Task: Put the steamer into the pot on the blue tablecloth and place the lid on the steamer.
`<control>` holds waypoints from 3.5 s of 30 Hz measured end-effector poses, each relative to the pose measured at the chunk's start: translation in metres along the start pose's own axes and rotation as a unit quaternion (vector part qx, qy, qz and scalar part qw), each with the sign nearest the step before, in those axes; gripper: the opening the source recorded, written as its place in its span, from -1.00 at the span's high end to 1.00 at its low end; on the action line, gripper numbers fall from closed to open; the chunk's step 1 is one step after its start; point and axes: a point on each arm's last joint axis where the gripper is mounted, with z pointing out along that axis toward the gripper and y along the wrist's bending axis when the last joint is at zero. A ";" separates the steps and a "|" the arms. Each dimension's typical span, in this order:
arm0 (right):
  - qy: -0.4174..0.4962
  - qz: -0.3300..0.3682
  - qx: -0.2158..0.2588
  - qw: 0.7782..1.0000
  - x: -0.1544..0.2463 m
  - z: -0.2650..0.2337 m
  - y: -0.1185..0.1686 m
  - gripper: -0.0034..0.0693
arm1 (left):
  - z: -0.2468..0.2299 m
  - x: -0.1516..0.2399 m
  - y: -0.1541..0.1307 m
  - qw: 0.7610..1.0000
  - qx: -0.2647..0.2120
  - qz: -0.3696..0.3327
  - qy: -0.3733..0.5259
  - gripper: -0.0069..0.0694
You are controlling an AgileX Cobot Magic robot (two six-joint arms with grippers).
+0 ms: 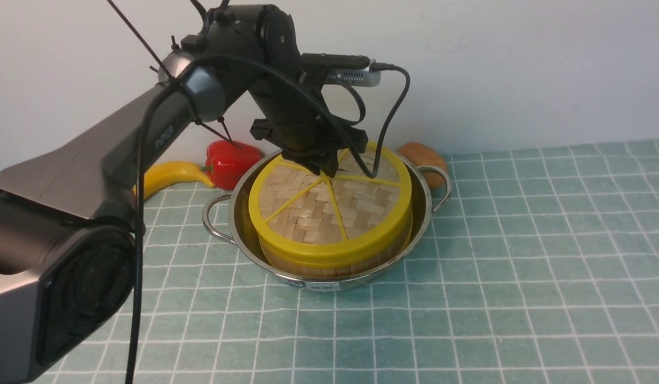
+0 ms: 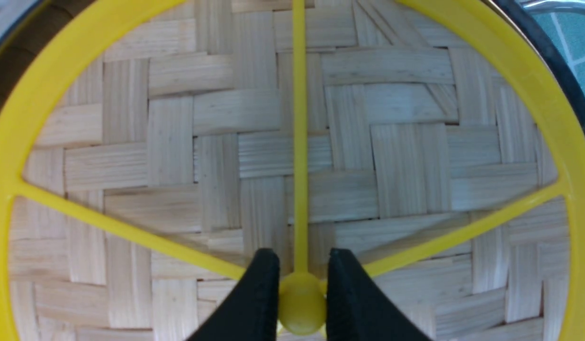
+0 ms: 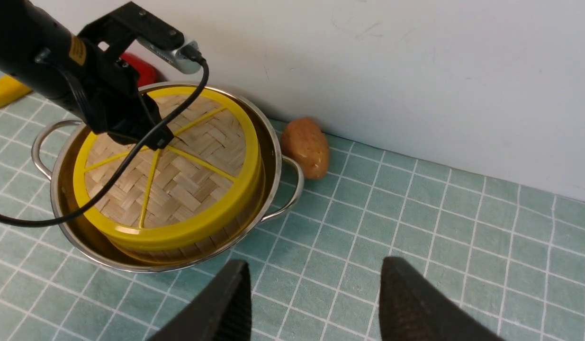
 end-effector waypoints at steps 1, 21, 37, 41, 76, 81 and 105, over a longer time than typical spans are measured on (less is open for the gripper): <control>0.000 0.000 0.000 1.000 0.000 0.000 0.000 -0.14 | 0.000 0.000 0.000 1.000 0.000 0.000 0.000 0.52; 0.000 0.000 0.000 1.000 0.000 0.000 0.000 -0.14 | 0.000 0.000 -0.001 1.000 0.005 -0.002 0.000 0.37; 0.000 0.000 0.000 1.000 0.000 0.000 0.000 -0.14 | -0.009 0.001 -0.001 1.000 0.000 0.001 0.003 0.07; -0.001 0.000 0.000 1.000 0.000 -0.001 0.000 -0.14 | -0.055 -0.001 -0.001 0.999 -0.023 0.013 -0.031 0.07; -0.033 -0.033 0.045 0.998 0.205 0.010 -0.032 -0.14 | -0.246 0.285 0.008 0.983 -0.116 0.061 -0.125 0.07; -0.023 -0.035 0.040 0.998 0.221 0.025 -0.032 -0.14 | -0.211 0.321 0.012 0.973 -0.111 0.075 -0.190 0.07; -0.024 -0.034 0.039 0.998 0.223 0.027 -0.032 -0.14 | -0.214 0.354 0.021 0.948 -0.148 0.064 -0.275 0.07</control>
